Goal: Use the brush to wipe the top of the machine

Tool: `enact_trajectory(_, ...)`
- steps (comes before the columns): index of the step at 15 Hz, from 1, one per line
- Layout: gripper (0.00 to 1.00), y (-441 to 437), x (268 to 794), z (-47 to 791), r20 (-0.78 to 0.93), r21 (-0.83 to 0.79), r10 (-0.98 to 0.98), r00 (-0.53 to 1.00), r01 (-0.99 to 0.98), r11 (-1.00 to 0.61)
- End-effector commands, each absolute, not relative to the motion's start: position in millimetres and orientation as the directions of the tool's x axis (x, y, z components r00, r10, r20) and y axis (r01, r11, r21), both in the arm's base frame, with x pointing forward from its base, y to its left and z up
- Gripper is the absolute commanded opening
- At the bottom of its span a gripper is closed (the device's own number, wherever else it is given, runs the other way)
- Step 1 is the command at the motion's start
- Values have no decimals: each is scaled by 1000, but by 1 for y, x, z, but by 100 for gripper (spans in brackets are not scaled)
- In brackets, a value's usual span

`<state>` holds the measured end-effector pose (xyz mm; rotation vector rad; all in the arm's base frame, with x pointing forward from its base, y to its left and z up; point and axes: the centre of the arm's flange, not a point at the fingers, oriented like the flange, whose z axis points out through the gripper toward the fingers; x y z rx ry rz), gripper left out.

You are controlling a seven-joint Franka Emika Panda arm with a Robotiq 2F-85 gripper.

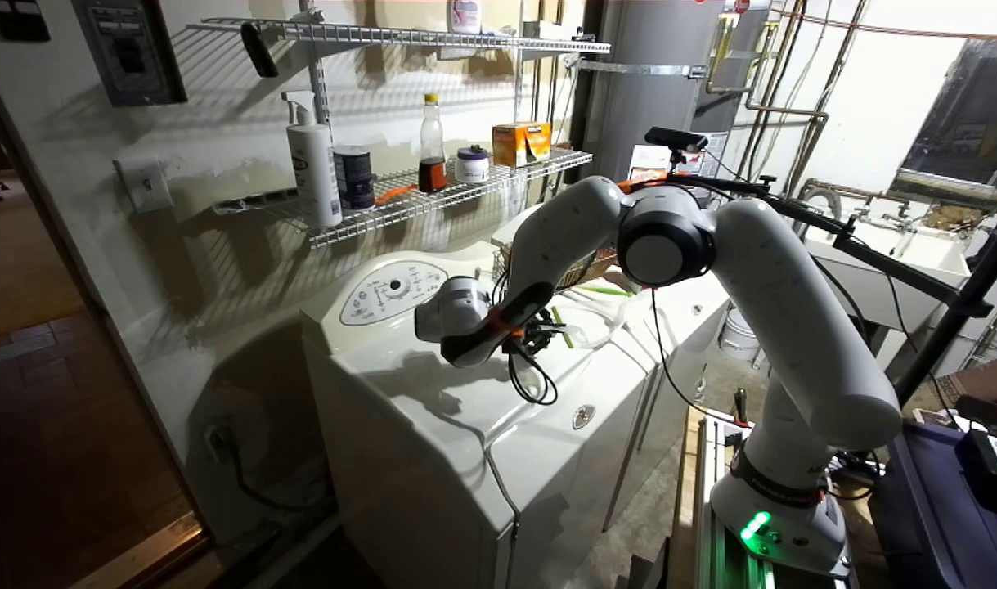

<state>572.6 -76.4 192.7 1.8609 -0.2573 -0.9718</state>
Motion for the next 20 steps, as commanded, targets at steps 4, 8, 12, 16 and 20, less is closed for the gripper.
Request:
enact_trajectory(4,3,-35,628,188,-466,855,-513,721,218,-470)
enact_trajectory(8,3,-20,638,162,-484,859,-510,711,275,-432)
enact_trajectory(12,3,-12,640,148,-482,870,-529,698,309,-384)
enact_trajectory(16,51,1,644,152,-474,876,-528,705,317,-364)
enact_trajectory(20,78,18,651,167,-491,857,-466,736,314,-407)
